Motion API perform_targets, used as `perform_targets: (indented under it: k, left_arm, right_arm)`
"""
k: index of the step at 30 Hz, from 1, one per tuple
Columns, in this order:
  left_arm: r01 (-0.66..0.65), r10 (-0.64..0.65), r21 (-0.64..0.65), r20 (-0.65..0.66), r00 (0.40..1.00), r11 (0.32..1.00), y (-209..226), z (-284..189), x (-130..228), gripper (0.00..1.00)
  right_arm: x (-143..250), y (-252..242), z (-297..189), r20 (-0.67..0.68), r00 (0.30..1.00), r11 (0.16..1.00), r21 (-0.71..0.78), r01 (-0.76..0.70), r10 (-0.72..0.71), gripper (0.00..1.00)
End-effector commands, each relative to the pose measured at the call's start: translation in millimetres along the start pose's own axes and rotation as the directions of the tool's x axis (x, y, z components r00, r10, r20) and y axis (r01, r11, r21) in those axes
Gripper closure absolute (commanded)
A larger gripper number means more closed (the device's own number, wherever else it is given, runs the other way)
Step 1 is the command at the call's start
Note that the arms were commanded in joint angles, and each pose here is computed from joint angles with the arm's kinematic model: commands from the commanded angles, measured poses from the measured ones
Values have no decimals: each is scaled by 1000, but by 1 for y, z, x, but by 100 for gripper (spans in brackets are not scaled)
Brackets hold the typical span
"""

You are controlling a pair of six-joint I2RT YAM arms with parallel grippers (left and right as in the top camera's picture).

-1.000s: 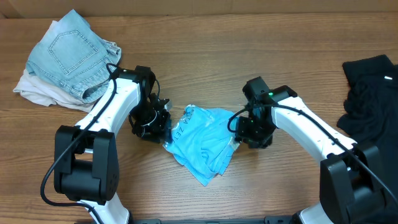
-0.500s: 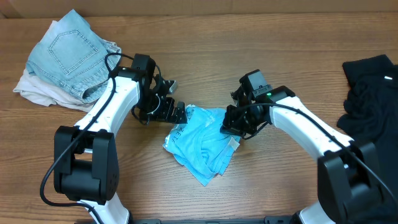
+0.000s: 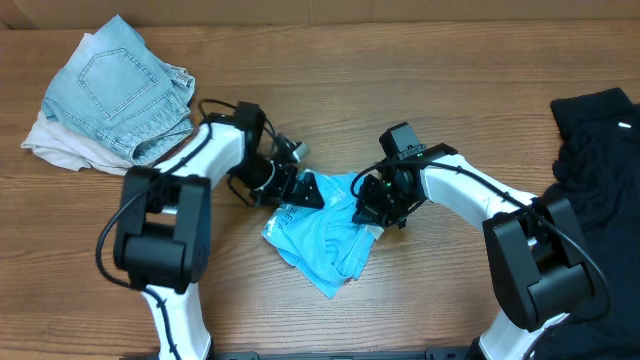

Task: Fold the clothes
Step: 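Carry the blue bundle with the left gripper onto the denim pile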

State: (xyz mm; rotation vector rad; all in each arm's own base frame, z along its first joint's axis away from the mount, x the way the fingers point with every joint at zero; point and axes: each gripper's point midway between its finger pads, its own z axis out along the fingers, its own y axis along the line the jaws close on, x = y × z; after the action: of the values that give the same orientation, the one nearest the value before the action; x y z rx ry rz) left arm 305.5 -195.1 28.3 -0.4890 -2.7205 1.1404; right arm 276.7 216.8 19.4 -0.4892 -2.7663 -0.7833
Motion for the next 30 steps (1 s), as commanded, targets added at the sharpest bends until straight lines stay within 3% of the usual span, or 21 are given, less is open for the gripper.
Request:
perform_targets:
  k: [1,2,3,5,6,10,17,22,26,30]
  left_arm:
    - [-1,12,151,-72,997,989,-20,31,9,0]
    - [12,3,153,-97,995,988,-20,37,13,3]
    - [23,-5,148,-119,993,989,-20,41,17,13]
    - [42,-22,140,-139,990,989,-19,44,21,53]
    - [59,-41,126,-142,989,990,-17,44,21,67]
    - [129,-117,105,-112,987,986,-9,30,10,94]
    - [23,-24,170,3,1000,985,-37,-68,-31,96]
    - [-15,10,18,265,964,1000,-32,-182,-80,96]
    - [118,-43,-98,561,827,988,1,-291,-110,96]
    - [342,-159,-70,785,598,937,62,-385,-110,96]
  right_arm:
    - [-1,-3,3,7,1000,1000,12,-12,12,96]
    - [-1,-3,3,7,1000,1000,12,-13,13,96]
    - [-1,-3,3,7,1000,1000,12,-13,12,96]
    - [0,-4,3,4,1000,1000,16,-15,15,96]
    - [1,-5,3,-1,1000,1000,20,-20,20,96]
    - [4,-11,-6,-10,999,997,60,-52,53,96]
    - [15,24,-57,67,995,997,-11,80,-79,96]
    - [19,52,-100,192,969,980,-98,175,-154,91]
    - [19,52,-111,226,962,978,-103,182,-155,91]
    - [19,50,-109,220,964,980,-98,176,-151,90]
